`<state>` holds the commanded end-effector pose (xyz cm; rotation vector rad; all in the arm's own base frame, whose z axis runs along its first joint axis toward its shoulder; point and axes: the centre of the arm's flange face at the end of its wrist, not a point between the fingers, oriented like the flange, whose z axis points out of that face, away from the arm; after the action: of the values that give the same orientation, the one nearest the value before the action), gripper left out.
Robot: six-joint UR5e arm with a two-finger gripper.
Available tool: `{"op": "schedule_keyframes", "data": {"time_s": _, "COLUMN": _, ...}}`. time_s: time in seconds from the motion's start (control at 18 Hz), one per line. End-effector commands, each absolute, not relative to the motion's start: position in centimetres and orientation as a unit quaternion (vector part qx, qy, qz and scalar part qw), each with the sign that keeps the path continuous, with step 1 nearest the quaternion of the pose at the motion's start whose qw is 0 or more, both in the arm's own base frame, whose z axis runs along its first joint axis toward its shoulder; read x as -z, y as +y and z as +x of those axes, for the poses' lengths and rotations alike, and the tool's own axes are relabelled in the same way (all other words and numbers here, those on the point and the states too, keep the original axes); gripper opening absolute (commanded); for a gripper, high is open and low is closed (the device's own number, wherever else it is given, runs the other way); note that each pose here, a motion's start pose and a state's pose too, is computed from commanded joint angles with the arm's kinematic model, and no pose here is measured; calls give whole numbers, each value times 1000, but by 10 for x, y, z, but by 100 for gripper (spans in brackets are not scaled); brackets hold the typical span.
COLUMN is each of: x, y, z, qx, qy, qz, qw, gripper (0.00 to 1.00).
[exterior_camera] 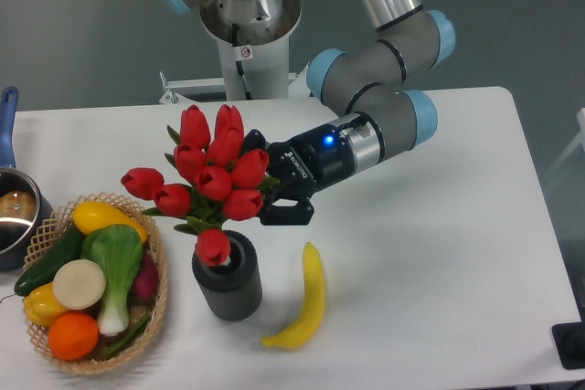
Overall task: Insert the flowers into the vase
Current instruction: 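Lower the tulip stems down into the grey vase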
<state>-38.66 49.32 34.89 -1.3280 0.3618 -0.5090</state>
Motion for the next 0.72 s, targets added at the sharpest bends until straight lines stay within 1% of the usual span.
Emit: {"op": "schedule_keyframes", "data": {"time_s": 0.72, "x": -312, "y": 494, "z": -393, "qx": 248, "qy": 140, "qz": -614, "qw": 736, "gripper": 37}}
